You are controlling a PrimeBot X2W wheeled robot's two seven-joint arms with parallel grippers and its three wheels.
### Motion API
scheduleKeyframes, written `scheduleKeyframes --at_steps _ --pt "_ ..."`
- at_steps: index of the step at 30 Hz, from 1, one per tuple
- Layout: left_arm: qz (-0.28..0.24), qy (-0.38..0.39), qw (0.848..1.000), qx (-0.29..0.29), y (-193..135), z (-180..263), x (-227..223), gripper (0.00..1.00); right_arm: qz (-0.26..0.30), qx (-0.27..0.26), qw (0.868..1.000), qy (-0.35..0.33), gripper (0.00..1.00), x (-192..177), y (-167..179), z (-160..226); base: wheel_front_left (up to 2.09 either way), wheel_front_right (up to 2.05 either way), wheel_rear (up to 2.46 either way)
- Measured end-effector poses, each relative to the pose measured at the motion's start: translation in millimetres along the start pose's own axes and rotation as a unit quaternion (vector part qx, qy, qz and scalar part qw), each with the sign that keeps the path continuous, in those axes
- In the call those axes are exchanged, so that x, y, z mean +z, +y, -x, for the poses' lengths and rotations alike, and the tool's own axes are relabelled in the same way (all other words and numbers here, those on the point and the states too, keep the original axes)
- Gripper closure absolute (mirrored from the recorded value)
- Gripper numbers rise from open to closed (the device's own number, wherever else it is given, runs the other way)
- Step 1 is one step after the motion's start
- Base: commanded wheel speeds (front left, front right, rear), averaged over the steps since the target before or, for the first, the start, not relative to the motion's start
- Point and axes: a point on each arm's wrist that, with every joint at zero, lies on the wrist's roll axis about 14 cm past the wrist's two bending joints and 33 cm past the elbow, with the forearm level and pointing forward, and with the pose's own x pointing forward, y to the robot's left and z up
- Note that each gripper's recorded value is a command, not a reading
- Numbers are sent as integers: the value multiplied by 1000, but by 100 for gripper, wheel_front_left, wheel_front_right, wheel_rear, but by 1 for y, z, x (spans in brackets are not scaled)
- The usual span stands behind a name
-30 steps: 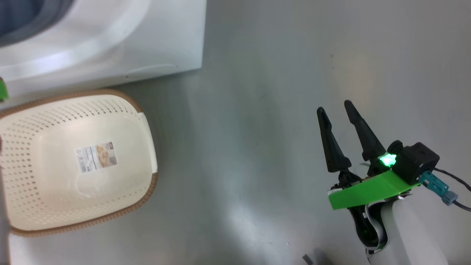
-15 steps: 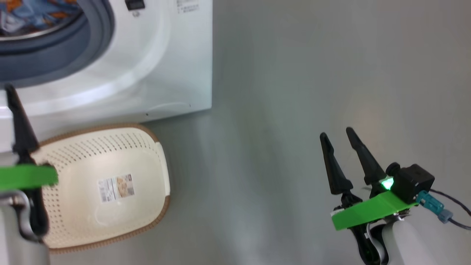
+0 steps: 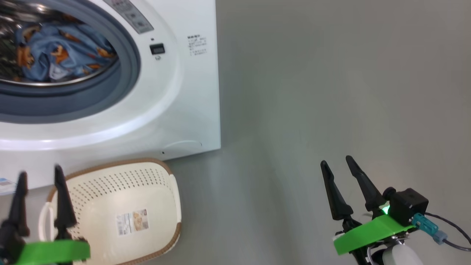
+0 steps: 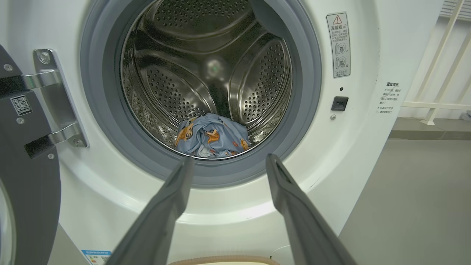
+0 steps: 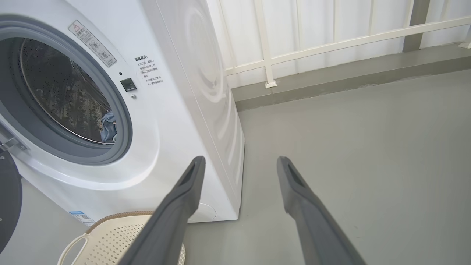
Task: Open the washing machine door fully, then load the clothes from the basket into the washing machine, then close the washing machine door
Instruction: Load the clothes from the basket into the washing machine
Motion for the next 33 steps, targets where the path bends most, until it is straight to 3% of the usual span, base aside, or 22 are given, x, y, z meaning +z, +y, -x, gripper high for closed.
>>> scheduleKeyframes --at_steps 12,33 --pt "-25 39 999 0 3 68 -9 0 7 15 1000 -26 0 21 10 23 0 0 0" --pt "-30 53 998 18 -3 116 -9 0 15 20 999 -44 0 33 15 44 0 0 0"
